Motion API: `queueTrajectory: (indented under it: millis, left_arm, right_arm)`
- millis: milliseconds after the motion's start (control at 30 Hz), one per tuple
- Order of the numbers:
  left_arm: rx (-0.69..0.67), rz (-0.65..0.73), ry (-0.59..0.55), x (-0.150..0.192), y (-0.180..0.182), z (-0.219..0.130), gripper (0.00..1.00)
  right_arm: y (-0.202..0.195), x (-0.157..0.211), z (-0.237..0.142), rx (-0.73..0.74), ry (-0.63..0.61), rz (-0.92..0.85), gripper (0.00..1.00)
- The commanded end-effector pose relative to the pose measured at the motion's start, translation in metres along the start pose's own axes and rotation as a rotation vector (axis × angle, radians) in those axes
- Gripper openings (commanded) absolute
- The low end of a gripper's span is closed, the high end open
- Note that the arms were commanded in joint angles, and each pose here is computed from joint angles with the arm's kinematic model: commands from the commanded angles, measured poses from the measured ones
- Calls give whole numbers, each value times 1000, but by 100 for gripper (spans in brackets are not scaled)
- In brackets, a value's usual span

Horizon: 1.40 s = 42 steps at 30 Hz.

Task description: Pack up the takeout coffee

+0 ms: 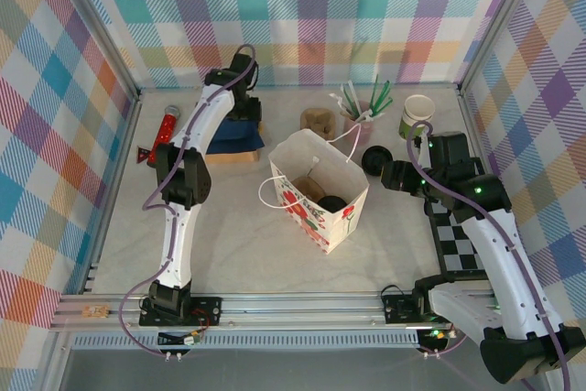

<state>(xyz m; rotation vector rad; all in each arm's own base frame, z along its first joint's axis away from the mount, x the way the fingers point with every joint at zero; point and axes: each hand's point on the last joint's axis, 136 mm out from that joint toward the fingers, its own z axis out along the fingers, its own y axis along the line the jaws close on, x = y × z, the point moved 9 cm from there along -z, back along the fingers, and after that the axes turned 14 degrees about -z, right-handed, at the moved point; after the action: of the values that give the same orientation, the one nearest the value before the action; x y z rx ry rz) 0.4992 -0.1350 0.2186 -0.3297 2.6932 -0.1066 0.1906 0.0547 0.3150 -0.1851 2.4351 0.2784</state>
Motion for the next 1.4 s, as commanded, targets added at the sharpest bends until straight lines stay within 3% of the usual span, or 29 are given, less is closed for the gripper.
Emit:
queueTrajectory:
  millis: [0,267,433,867,900,967,1133,1367]
  left_arm:
    - [10,-32,-46,-12,10,-21,56]
    - [25,-118,-137,-33,26,-32,67]
    - [85,-229,-88,-46,47,-18,70]
    - [112,-253,-111,-56,63,-21,76]
    - [126,-249,-105,-56,62,-21,78]
    - [123,-230,-82,-53,60,-19,97]
    - [2,-168,-81,-40,54,-19,98]
    - [103,-169,-129,-47,38,-20,96]
  right_arm:
    - [-1,-2,0,-3,-20,11,75]
    - [-1,-5,4,5,-15,16,76]
    - [-2,-7,7,7,-7,14,76]
    - [-2,-14,13,16,1,15,76]
    - [-2,-14,14,15,2,16,76]
    - [-2,-15,15,15,4,18,76]
    - [-3,-16,17,28,-3,29,76]
    - [-2,-22,20,16,-3,32,76]
